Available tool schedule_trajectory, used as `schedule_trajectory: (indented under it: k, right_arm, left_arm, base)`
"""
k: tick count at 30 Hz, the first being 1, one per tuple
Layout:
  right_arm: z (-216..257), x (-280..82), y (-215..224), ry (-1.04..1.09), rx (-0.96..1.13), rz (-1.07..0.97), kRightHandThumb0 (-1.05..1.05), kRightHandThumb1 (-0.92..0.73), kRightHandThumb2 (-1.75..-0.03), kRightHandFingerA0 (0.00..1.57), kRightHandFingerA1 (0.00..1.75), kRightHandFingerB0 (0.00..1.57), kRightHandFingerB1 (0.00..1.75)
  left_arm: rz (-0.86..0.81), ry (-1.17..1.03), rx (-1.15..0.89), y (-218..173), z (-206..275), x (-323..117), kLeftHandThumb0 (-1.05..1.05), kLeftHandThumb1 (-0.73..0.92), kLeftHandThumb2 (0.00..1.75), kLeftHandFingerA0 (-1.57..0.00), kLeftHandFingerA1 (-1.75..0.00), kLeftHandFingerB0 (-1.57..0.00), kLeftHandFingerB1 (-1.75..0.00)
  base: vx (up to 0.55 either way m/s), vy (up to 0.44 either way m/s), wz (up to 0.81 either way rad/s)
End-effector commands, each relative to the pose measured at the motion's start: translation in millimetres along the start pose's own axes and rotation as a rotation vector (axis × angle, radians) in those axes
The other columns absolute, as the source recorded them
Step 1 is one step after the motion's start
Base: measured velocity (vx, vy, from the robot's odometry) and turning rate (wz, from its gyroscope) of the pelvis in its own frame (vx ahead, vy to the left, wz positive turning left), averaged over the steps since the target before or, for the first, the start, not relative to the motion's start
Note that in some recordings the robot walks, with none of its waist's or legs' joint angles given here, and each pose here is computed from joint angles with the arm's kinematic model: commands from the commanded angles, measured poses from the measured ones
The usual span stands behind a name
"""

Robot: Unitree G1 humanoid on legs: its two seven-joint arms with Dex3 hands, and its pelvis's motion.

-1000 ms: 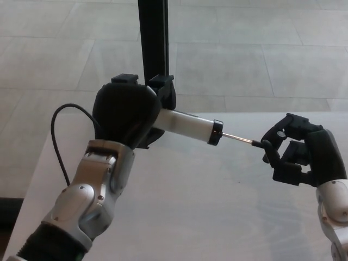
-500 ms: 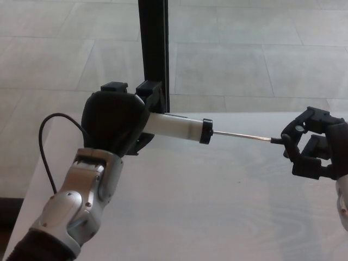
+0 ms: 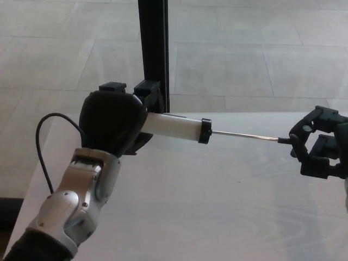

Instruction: The robot uses its left hand to lift the air pump kept on the middle of the desk and use the right hand to pull out the handle

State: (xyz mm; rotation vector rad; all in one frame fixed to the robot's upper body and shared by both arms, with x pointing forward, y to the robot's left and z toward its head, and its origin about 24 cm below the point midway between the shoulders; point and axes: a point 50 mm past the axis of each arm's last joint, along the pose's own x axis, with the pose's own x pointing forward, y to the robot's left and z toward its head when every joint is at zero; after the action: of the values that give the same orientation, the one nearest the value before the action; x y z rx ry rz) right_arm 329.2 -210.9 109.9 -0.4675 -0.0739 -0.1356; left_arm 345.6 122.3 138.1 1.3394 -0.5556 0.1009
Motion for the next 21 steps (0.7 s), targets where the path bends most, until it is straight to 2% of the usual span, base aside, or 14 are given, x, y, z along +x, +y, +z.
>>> schedule_trajectory:
  k: [1,3,5,7,8,10,11,12,14,15,16,18,20,21]
  right_arm:
    - [-2.0,1.8,-11.9,0.002,0.0,-0.047,-0.11,-0.47,-1.14,0.84,1.72,0.83,1.48]
    - [-2.2,1.9,-11.7,0.0,0.01,-0.048,-0.11,-0.47,-1.14,0.84,1.72,0.83,1.48]
    - [0.0,2.5,-11.1,-0.015,0.048,0.042,-0.26,-0.68,-0.66,0.73,1.51,0.52,0.71]
    - [2.1,1.8,-10.3,-0.008,0.07,0.173,-0.51,-0.65,-0.61,0.4,0.92,0.08,0.29]
    - [4.9,1.8,-11.4,-0.021,0.047,0.254,-1.05,-0.62,-0.97,0.0,0.0,0.0,0.02]
    - [8.0,2.7,-13.1,-0.035,0.007,0.303,-1.05,-0.62,-0.97,0.0,0.0,0.0,0.02]
    - [9.7,3.8,-15.3,-0.034,0.011,0.318,-0.99,-0.73,-0.63,0.0,0.0,0.0,0.0]
    - [11.5,4.6,-17.6,-0.033,0.015,0.338,-0.99,-0.73,-0.63,0.0,0.0,0.0,0.0]
    - [13.5,6.0,-20.5,-0.037,0.024,0.349,-1.01,-0.63,-0.92,0.0,0.01,0.0,0.0]
    - [17.2,8.1,-24.2,-0.054,0.028,0.332,-1.03,-0.81,-0.65,0.0,0.0,0.0,0.0]
    - [17.2,8.1,-24.3,-0.054,0.028,0.334,-1.03,-0.81,-0.65,0.0,0.0,0.0,0.0]
    - [22.2,10.9,-28.5,-0.07,0.058,0.288,-0.99,-0.86,-0.66,0.0,0.0,0.0,0.0]
    - [26.0,12.7,-31.1,-0.078,0.074,0.254,-0.99,-0.85,-0.66,0.0,0.0,0.0,0.0]
    - [29.2,14.0,-33.1,-0.086,0.108,0.218,-0.89,-0.82,-0.77,0.0,0.0,0.0,0.0]
  left_arm:
    - [-0.039,0.053,0.067,-1.8,-16.6,-8.0,-0.11,0.58,0.82,-0.87,-1.75,-0.61,-1.44]
    - [-0.039,0.051,0.067,-2.2,-16.7,-8.5,-0.11,0.58,0.82,-0.87,-1.75,-0.61,-1.44]
    - [-0.046,0.053,0.044,-4.7,-16.5,-9.3,-0.12,0.61,0.77,-0.86,-1.74,-0.63,-1.4]
    - [-0.044,0.056,0.018,-6.3,-15.4,-11.0,-0.11,0.6,0.78,-0.88,-1.74,-0.63,-1.39]
    - [-0.06,0.067,0.002,-9.5,-13.2,-13.1,-0.1,0.62,0.76,-0.91,-1.75,-0.61,-1.44]
    - [-0.096,0.089,-0.007,-12.6,-11.1,-14.5,-0.1,0.62,0.76,-0.91,-1.75,-0.61,-1.44]
    - [-0.115,0.095,-0.013,-15.0,-10.6,-15.3,-0.14,0.57,0.7,-0.71,-1.74,-0.6,-1.52]
    - [-0.141,0.105,-0.022,-18.2,-9.8,-17.3,-0.14,0.57,0.7,-0.71,-1.74,-0.6,-1.52]
    - [-0.165,0.101,-0.013,-22.8,-8.3,-21.0,-0.1,0.59,0.74,-0.87,-1.74,-0.6,-1.43]
    - [-0.209,0.113,-0.034,-32.5,-5.8,-27.2,-0.17,0.6,0.72,-0.8,-1.72,-0.77,-1.24]
    - [-0.209,0.113,-0.034,-32.5,-5.7,-27.2,-0.17,0.6,0.72,-0.8,-1.72,-0.77,-1.24]
    - [-0.296,0.118,-0.047,-42.7,0.5,-34.8,-0.26,0.64,0.66,-0.93,-1.57,-0.81,-0.67]
    - [-0.368,0.157,-0.117,-49.9,6.2,-40.4,-0.23,0.65,0.74,-0.9,-1.58,-0.78,-0.79]
    - [-0.499,0.257,-0.228,-60.8,9.6,-46.6,-0.24,0.69,0.78,-0.93,-1.72,-0.66,-1.35]
  base:
    - [0.0,0.0,0.0]
    - [0.0,0.0,0.0]
    - [0.0,0.0,0.0]
    - [0.0,0.0,0.0]
    - [0.0,0.0,0.0]
    - [0.0,0.0,0.0]
    - [0.0,0.0,0.0]
    - [0.0,0.0,0.0]
    - [0.0,0.0,0.0]
    - [0.0,0.0,0.0]
    - [0.0,0.0,0.0]
    - [0.0,0.0,0.0]
    - [0.0,0.0,0.0]
    - [0.0,0.0,0.0]
